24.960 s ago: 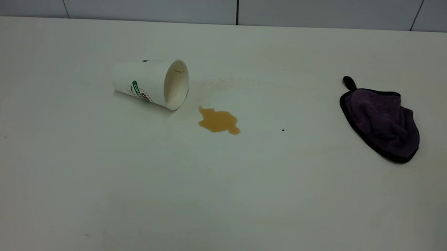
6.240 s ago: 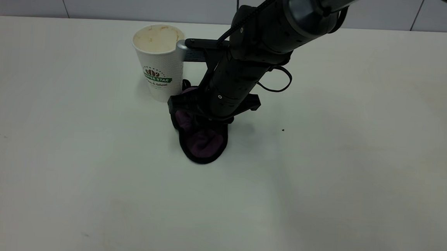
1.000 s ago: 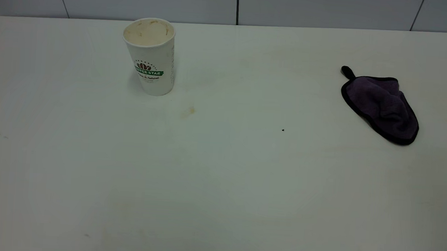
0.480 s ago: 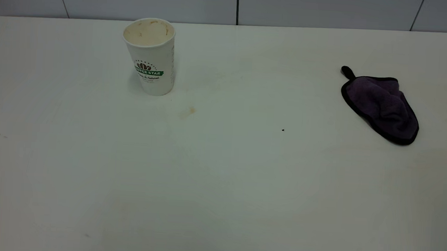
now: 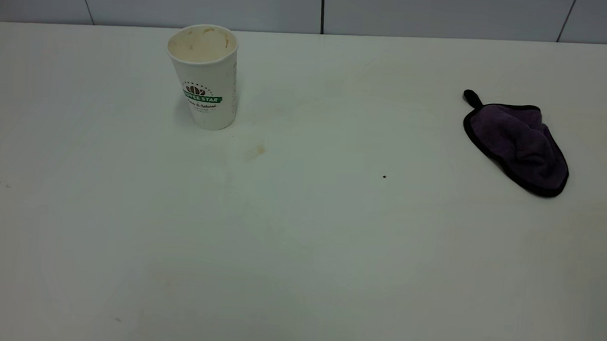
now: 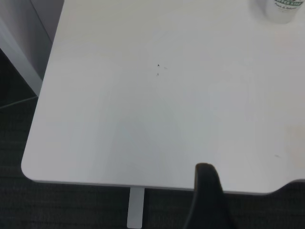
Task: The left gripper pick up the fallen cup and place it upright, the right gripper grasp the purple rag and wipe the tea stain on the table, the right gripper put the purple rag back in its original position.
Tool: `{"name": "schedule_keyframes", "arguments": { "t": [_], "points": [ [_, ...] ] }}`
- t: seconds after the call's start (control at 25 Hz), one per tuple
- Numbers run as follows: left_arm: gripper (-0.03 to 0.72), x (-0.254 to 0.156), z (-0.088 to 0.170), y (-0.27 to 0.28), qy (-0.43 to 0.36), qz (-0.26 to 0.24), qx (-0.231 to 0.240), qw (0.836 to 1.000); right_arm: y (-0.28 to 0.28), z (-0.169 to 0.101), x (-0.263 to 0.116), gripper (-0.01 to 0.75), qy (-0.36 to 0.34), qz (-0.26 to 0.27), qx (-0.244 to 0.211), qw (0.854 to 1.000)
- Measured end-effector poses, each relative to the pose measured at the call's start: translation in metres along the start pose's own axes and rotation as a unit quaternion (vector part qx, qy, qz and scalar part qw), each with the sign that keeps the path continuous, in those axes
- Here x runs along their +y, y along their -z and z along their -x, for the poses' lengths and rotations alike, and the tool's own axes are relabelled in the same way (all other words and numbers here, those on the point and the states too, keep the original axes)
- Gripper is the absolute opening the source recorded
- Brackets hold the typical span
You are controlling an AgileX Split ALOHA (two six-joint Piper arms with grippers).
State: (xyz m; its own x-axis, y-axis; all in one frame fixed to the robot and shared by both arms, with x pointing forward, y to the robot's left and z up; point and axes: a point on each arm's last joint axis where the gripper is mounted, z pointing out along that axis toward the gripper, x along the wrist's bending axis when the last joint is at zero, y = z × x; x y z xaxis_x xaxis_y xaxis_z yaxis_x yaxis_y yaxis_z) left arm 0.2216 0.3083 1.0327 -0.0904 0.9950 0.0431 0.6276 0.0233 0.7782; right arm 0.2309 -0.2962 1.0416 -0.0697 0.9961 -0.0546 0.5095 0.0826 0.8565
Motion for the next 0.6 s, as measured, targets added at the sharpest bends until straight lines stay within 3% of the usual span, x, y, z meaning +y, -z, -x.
{"name": "schedule_keyframes", "arguments": {
  "t": [0.6],
  "points": [
    [0.545,0.0000,0.0000,0.0000,0.000,0.000,0.000,1.000,0.0000,0.0000,0.0000,0.237,0.000,0.000,0.000,1.000]
  ]
}}
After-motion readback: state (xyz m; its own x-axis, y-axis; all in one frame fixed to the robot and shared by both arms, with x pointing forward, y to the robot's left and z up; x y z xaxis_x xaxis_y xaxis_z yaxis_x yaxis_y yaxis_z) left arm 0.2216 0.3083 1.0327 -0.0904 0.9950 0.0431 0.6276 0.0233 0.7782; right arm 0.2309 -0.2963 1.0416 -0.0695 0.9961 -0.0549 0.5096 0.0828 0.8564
